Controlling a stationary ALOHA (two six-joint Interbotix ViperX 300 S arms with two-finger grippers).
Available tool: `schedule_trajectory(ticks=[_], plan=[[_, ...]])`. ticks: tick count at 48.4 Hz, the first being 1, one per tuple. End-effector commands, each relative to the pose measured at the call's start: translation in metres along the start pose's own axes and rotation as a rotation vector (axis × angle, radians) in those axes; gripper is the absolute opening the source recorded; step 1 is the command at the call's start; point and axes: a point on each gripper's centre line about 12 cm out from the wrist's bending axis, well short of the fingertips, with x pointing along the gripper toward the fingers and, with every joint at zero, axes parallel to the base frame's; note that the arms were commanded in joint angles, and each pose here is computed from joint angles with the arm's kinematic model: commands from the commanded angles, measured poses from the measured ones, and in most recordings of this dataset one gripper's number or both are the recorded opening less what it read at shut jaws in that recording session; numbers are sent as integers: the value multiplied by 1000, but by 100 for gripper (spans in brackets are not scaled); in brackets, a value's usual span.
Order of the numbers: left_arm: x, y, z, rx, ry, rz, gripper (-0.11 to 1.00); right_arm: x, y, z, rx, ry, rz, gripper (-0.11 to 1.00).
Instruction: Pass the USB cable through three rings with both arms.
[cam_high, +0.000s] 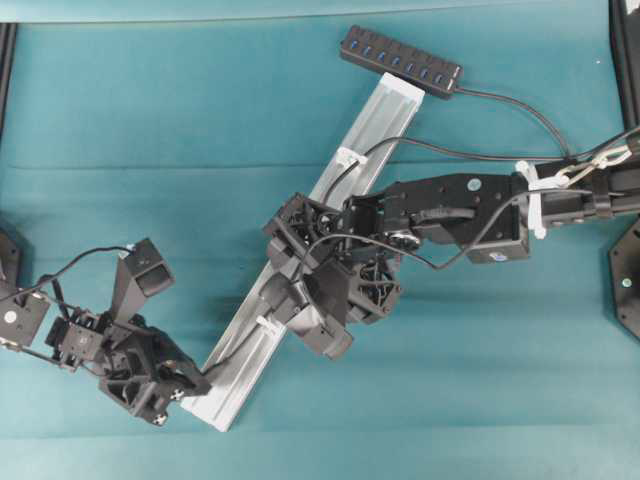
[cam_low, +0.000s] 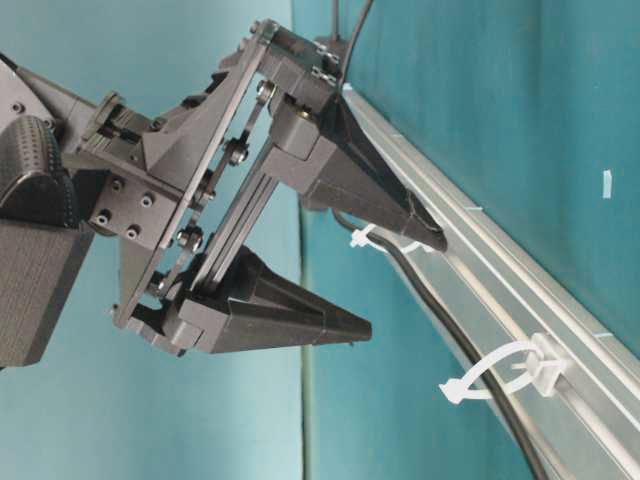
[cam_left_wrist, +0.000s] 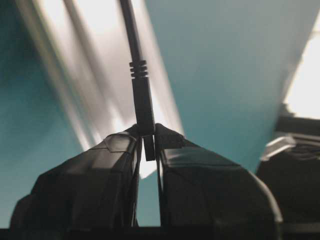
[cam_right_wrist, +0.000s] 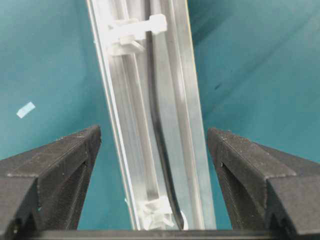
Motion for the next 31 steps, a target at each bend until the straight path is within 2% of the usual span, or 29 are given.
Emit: schedule_trajectory(ticks=[1, 4, 7, 10, 17, 21, 23, 27, 31], plan=[[-2, -8, 2, 5, -2, -14, 8, -4, -3, 4, 8, -12, -14, 88], [-2, -7, 2, 2, -4, -14, 10, -4, -2, 5, 7, -12, -13, 88], [-2, -8, 2, 3, -4, -17, 19, -4, -2, 5, 7, -12, -13, 88], [-3, -10, 3, 3, -7, -24, 34, -4, -2, 5, 7, -13, -13, 88], [-4, -12, 4, 5, -8, -27, 77, -4, -1, 4, 5, -9, -8, 88], [-5, -12, 4, 6, -9, -28, 94, -4, 0, 4, 7, -5, 0, 88], [-5, -11, 4, 6, -8, -27, 97, -4, 0, 4, 7, -4, 2, 88], [-6, -11, 4, 6, -9, -29, 93, -4, 0, 4, 6, -4, 3, 88], [-8, -14, 5, 8, -14, -39, 93, -4, 0, 4, 6, -4, 3, 88]])
